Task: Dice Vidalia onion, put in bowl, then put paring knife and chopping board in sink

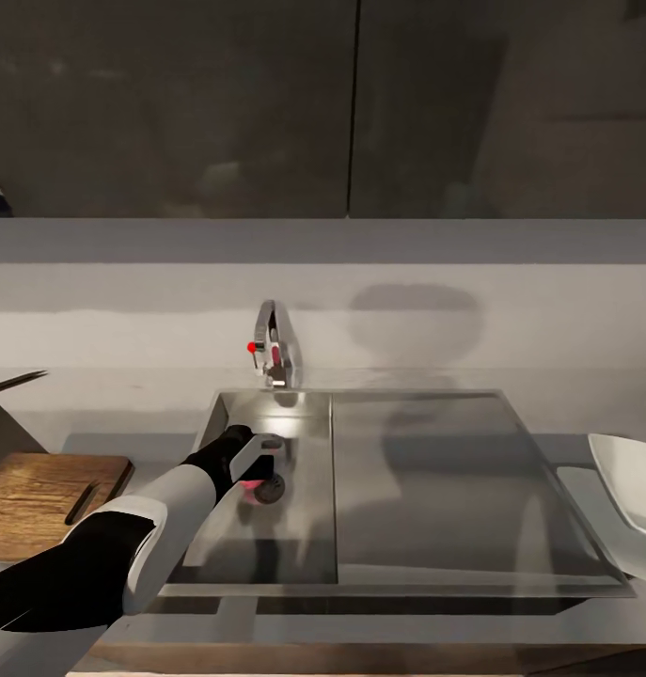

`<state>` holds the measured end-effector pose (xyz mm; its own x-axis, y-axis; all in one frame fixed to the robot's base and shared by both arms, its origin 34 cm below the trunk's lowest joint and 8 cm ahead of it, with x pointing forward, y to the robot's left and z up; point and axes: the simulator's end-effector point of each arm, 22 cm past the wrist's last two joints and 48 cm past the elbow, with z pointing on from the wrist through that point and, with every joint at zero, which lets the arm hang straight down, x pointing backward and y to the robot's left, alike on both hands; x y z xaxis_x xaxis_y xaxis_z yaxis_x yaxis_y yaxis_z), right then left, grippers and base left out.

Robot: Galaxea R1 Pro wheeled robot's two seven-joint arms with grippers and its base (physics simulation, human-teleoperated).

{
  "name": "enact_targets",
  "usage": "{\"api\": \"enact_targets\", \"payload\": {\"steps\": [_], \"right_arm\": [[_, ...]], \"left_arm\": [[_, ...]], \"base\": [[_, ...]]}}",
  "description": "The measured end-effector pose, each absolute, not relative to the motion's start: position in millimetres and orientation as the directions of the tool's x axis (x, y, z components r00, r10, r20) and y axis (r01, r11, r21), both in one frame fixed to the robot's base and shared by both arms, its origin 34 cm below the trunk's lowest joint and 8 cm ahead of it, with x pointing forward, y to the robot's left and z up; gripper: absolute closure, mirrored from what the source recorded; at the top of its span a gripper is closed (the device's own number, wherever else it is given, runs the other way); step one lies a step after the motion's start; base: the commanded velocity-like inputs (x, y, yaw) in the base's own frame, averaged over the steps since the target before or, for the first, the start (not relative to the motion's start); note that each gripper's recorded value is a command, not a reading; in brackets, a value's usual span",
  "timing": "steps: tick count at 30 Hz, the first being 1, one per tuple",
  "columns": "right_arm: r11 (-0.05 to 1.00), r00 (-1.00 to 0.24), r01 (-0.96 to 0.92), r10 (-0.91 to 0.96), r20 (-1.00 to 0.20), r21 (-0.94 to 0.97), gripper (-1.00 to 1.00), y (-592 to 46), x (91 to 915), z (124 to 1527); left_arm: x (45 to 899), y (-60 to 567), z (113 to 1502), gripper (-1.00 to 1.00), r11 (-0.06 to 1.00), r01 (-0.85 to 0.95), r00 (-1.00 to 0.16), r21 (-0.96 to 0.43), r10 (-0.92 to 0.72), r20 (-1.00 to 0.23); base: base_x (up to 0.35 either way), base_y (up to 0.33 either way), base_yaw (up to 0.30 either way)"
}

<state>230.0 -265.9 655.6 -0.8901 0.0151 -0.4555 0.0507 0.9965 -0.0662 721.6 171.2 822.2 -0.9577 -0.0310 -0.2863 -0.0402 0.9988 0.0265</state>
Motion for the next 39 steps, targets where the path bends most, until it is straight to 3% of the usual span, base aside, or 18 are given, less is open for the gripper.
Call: {"api": "enact_targets", "payload": {"steps": [12, 23, 39], "right_arm": [[0.997, -0.882, 0.051, 0.015, -0.472, -0.063, -1.0, -264, 237, 658], [0.997, -0.873, 0.052, 0.015, -0.487, -0.062, -1.0, -264, 243, 660], [0.997, -0.864, 0.053, 0.015, -0.504, -0.062, -1.0, -265, 248, 663]], "left_arm": [[724, 171, 833, 1.0, 0.999, -0.04, -0.953, 0.025, -0.031, -0.301], [731, 171, 846, 1.0, 0.999, -0.041, -0.945, 0.023, -0.032, -0.327], [798, 157, 939, 1.0, 0.999, -0.033, -0.845, -0.031, -0.044, -0.534]], "base": [[-0.018, 0.0, -0.079], [-0.291, 0.0, -0.079], [-0.058, 0.0, -0.079]]}}
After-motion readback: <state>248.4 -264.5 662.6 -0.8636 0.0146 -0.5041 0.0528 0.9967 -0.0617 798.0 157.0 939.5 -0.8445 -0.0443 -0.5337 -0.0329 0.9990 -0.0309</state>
